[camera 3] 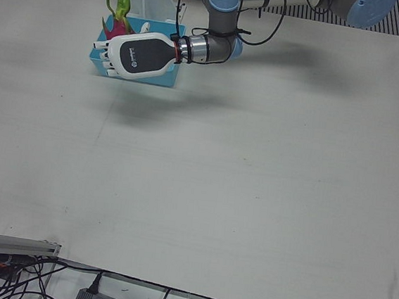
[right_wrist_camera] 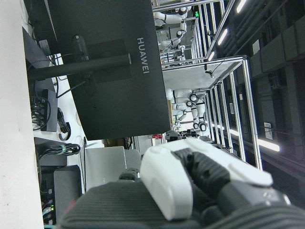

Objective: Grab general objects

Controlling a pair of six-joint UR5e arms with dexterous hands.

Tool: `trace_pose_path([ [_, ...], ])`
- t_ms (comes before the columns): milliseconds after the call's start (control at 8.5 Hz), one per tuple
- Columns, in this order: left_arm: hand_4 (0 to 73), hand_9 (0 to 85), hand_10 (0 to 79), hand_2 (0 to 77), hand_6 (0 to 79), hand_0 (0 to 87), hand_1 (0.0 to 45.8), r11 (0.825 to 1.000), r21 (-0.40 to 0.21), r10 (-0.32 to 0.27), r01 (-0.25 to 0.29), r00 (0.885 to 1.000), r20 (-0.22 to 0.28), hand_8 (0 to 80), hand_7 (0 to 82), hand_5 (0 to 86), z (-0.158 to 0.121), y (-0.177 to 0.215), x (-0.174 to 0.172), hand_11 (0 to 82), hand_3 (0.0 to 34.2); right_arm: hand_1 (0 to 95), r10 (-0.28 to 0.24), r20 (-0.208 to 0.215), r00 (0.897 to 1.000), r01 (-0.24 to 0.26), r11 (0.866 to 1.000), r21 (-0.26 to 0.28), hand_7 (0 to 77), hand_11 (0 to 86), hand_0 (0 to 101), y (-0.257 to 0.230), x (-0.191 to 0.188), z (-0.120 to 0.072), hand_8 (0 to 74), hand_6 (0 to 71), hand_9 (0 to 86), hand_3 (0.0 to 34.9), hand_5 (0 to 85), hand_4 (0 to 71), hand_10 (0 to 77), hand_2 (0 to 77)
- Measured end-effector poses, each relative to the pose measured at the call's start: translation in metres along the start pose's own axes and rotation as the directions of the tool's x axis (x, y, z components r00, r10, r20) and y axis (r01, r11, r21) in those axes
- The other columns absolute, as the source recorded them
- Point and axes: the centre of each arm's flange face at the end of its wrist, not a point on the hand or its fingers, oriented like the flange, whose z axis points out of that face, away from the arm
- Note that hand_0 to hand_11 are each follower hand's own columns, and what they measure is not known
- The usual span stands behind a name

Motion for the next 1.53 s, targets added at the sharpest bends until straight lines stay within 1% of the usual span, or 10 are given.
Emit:
trace_pose_path([
  [353,15.8,48.5,36.5,3.8,65.4,51.4,0.0,0.997,-0.075,-0.028,0.029,0.999,0.016,57.8,37.1,69.3,0.004,0.054,-0.032,69.8,0.0,94.9,0.0,0.0,1.0,0.0,1.0,0.0,0.0,0.5,0,0.0,0.0,0.0,0.0,0.0,0.5,0.0,0.0,0.0,0.0,77.4],
  [588,15.8,48.5,36.5,3.8,65.4,51.4,0.0,0.991,-0.124,-0.057,0.058,0.998,0.009,57.8,37.1,69.3,0.005,0.085,-0.048,69.8,0.0,94.9,0.0,0.0,1.0,0.0,1.0,0.0,0.0,0.5,0,0.0,0.0,0.0,0.0,0.0,0.5,0.0,0.0,0.0,0.0,77.4],
  [706,15.8,48.5,36.5,3.8,65.4,51.5,0.0,0.987,-0.142,-0.075,0.075,0.997,0.006,57.8,37.1,69.3,0.006,0.096,-0.052,69.8,0.0,94.9,0.0,0.0,1.0,0.0,1.0,0.0,0.0,0.5,0,0.0,0.0,0.0,0.0,0.0,0.5,0.0,0.0,0.0,0.0,77.4],
  [824,15.8,48.5,36.5,3.8,65.4,51.5,0.0,0.984,-0.155,-0.088,0.089,0.996,0.014,57.8,37.1,69.3,0.005,0.105,-0.057,69.8,0.0,94.9,0.0,0.0,1.0,0.0,1.0,0.0,0.0,0.5,0,0.0,0.0,0.0,0.0,0.0,0.5,0.0,0.0,0.0,0.0,77.4],
  [941,15.8,48.5,37.1,3.8,65.4,52.0,0.0,0.981,-0.164,-0.098,0.101,0.995,0.024,57.8,37.1,69.3,0.004,0.113,-0.062,67.6,0.0,94.9,0.0,0.0,1.0,0.0,1.0,0.0,0.0,0.5,0,0.0,0.0,0.0,0.0,0.0,0.5,0.0,0.0,0.0,0.0,77.4],
  [1059,16.4,48.5,37.6,3.8,66.0,52.4,0.0,0.98,-0.168,-0.104,0.107,0.994,0.027,57.8,37.1,69.3,0.004,0.117,-0.064,55.6,0.0,94.9,0.0,0.0,1.0,0.0,1.0,0.0,0.0,0.5,0,0.0,0.0,0.0,0.0,0.0,0.5,0.0,0.0,0.0,0.0,77.4],
  [1176,16.4,49.6,37.6,3.8,65.4,52.6,0.0,0.979,-0.171,-0.106,0.11,0.994,0.028,55.1,37.1,69.3,0.004,0.119,-0.065,42.0,0.0,94.9,0.001,0.0,1.0,-0.001,1.0,0.0,0.0,0.5,0,0.0,0.0,0.0,0.0,0.0,0.5,0.0,0.0,0.0,0.0,77.4],
  [1294,16.4,51.3,37.6,3.3,56.7,53.3,0.0,0.979,-0.173,-0.108,0.111,0.994,0.028,47.5,39.8,69.3,0.004,0.12,-0.065,26.7,0.0,94.9,0.001,0.0,1.0,-0.001,1.0,0.0,0.0,0.5,0,0.0,0.0,0.0,0.0,0.0,0.5,0.0,0.0,0.0,0.0,77.4],
  [1412,21.8,40.4,38.2,2.2,49.1,53.7,0.0,0.978,-0.174,-0.108,0.112,0.994,0.028,28.4,39.8,57.3,0.004,0.121,-0.065,9.3,0.0,94.9,0.001,0.0,1.0,-0.001,1.0,0.0,0.0,0.5,0,0.0,0.0,0.0,0.0,0.0,0.5,0.0,0.0,0.0,0.0,77.4],
  [1529,26.7,30.0,38.2,1.1,39.3,52.7,0.0,0.978,-0.174,-0.108,0.111,0.994,0.029,14.7,33.3,48.0,0.004,0.121,-0.065,9.3,0.0,94.9,0.001,0.0,1.0,-0.001,1.0,0.0,0.0,0.5,0,0.0,0.0,0.0,0.0,0.0,0.5,0.0,0.0,0.0,0.0,77.4],
])
